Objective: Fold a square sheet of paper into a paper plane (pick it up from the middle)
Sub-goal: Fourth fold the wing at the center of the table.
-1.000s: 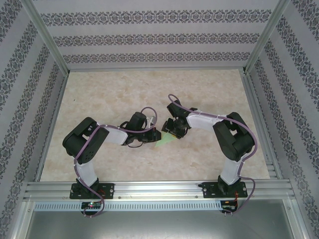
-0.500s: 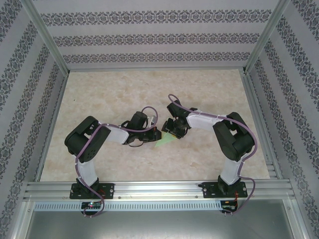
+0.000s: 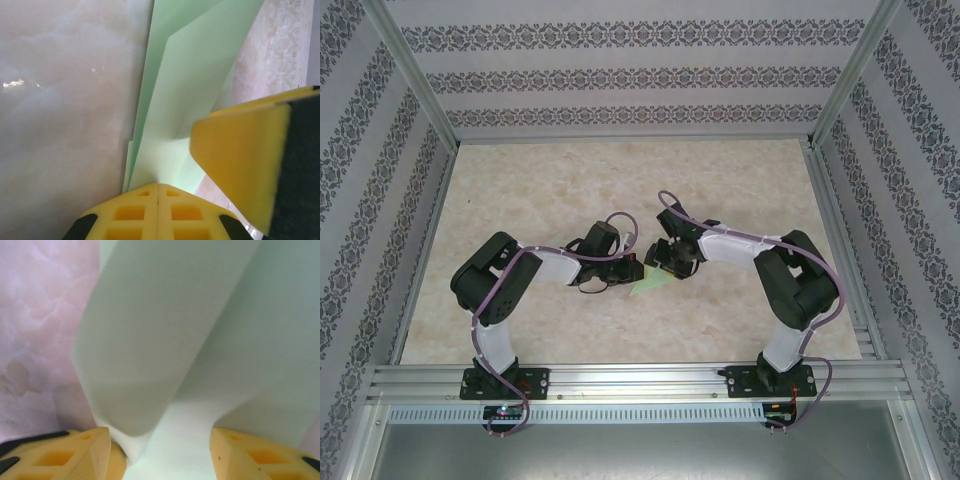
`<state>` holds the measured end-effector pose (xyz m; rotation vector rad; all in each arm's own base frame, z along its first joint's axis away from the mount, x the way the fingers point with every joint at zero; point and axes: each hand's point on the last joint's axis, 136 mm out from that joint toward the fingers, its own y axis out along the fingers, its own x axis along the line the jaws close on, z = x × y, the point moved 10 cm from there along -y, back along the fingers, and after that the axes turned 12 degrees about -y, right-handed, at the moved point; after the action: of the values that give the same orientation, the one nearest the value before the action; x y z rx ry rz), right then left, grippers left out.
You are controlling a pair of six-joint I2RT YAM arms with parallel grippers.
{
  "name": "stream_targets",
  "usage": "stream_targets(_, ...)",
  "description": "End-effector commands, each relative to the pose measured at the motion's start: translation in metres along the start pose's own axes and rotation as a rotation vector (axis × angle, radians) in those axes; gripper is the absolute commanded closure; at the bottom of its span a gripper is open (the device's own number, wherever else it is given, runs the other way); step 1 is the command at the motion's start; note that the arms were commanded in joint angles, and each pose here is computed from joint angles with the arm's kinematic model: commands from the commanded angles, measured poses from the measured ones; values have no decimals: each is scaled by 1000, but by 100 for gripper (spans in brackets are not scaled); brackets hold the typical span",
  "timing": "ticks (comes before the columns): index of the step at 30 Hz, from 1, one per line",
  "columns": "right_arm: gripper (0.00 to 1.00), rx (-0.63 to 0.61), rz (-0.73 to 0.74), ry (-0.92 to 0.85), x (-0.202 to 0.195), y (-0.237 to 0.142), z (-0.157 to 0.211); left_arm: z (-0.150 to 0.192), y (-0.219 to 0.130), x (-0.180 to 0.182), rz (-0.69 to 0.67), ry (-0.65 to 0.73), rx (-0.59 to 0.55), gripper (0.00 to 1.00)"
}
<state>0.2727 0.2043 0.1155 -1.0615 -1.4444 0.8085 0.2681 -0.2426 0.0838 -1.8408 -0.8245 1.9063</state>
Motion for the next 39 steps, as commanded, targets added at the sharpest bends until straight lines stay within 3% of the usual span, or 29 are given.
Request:
stream_targets(1, 42, -86, 9, -56, -2, -38, -3, 6, 7, 31, -149, -72, 45, 98)
stream_targets(5, 50, -169, -65, -82, -5, -56, -6, 7, 7, 34, -170, -84, 47, 99)
stream_targets(11, 80, -165, -191, -179, 3, -44, -6, 7, 7, 35, -180, -92, 43, 100)
stream_targets(17, 90, -121, -229, -236, 15, -20, -6, 7, 7, 35, -178, -92, 43, 100)
stream_targets(25, 92, -68, -222, -218, 9, 11, -8, 9, 6, 38, -199, -99, 49, 100)
stream_targets(39, 92, -89, -84, -132, -30, 10, -17, 11, 5, 39, -205, -101, 60, 100)
